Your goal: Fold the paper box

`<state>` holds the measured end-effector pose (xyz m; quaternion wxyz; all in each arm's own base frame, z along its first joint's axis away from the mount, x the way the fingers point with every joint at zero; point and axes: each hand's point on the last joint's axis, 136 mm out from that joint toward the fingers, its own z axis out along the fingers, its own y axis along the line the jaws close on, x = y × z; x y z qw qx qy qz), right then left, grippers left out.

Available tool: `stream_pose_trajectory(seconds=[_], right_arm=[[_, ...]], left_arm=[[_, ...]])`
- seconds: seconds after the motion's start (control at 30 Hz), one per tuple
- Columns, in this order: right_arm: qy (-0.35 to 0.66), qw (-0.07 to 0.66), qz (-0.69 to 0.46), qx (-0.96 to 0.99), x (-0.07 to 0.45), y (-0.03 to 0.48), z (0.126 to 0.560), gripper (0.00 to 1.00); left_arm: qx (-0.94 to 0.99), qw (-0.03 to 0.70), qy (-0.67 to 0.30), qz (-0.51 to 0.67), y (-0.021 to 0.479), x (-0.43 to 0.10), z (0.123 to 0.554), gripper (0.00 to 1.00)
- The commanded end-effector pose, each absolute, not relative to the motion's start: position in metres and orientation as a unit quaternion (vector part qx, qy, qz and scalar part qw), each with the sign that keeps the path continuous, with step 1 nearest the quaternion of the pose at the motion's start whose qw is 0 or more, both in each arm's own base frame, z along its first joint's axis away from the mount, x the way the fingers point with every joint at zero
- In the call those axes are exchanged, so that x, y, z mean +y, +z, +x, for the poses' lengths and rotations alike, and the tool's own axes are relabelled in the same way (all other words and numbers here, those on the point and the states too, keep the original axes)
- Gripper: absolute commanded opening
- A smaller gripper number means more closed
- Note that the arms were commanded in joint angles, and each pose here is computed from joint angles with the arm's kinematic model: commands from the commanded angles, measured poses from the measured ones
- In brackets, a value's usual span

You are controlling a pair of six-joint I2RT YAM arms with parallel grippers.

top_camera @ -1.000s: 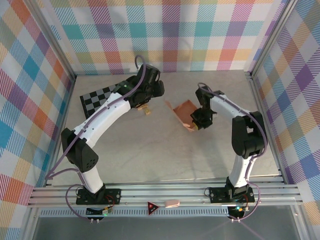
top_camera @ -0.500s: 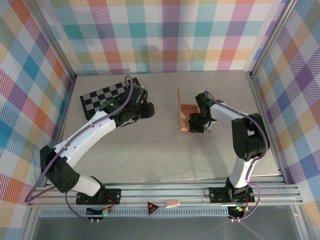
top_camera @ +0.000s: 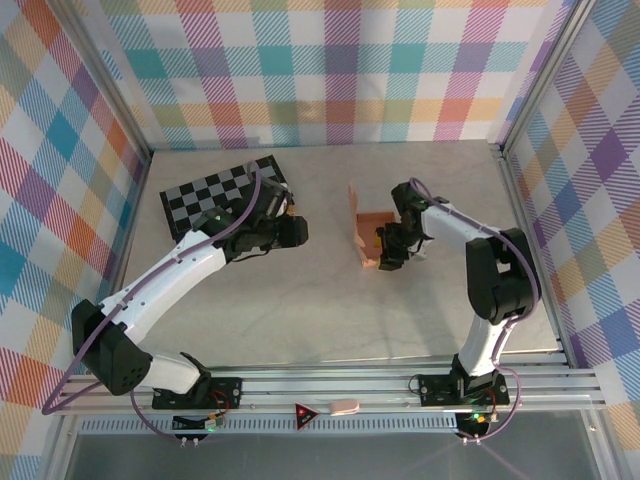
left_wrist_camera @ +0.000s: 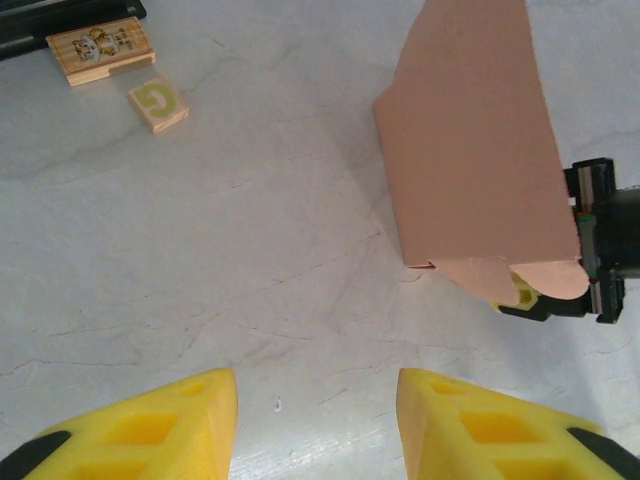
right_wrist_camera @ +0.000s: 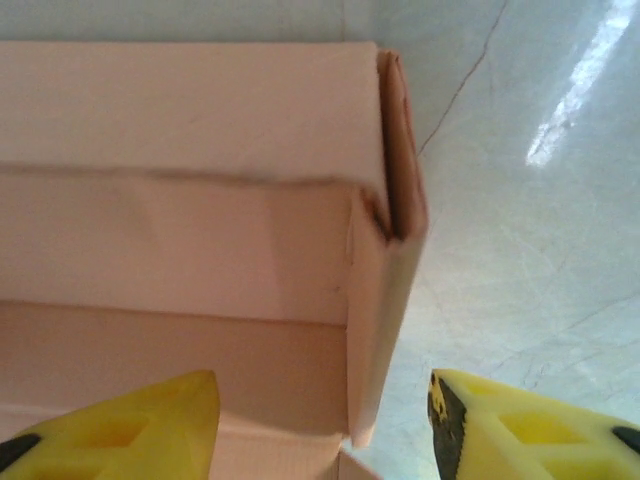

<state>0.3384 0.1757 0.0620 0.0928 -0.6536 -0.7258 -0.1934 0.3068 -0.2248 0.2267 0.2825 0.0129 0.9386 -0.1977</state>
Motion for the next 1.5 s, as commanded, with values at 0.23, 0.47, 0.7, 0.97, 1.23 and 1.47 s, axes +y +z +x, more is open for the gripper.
stream_pose_trajectory(seconds=[0.23,0.47,0.7,0.97,1.23,1.47], right_arm=[[-0.2,-0.17,-0.343,-0.902,0.154,0.207,0.394,0.68],[-0.191,-0.153,-0.099,-0.964,0.204,0.238,0.367,0.63],[-0.197,-0.137,-0.03,-0.97,0.236,0.227,0.36,0.6],[-0.177,-0.128,-0.01,-0.976,0.251,0.204,0.378,0.49],[-0.169,-0.125,-0.024,-0.977,0.257,0.191,0.394,0.33],[-0.177,-0.135,-0.065,-0.973,0.259,0.193,0.404,0.19]], left_arm=[[0.918,0.303,-0.253,0.036,0.252,-0.24,0.307,0.46],[0.84,0.369,-0.385,0.098,0.316,-0.258,0.278,0.46],[0.802,0.45,-0.384,0.086,0.338,-0.225,0.259,0.46],[0.818,0.43,-0.379,0.049,0.319,-0.22,0.26,0.47],[0.83,0.416,-0.369,0.045,0.311,-0.217,0.258,0.47],[0.835,0.408,-0.365,0.045,0.308,-0.217,0.257,0.47]])
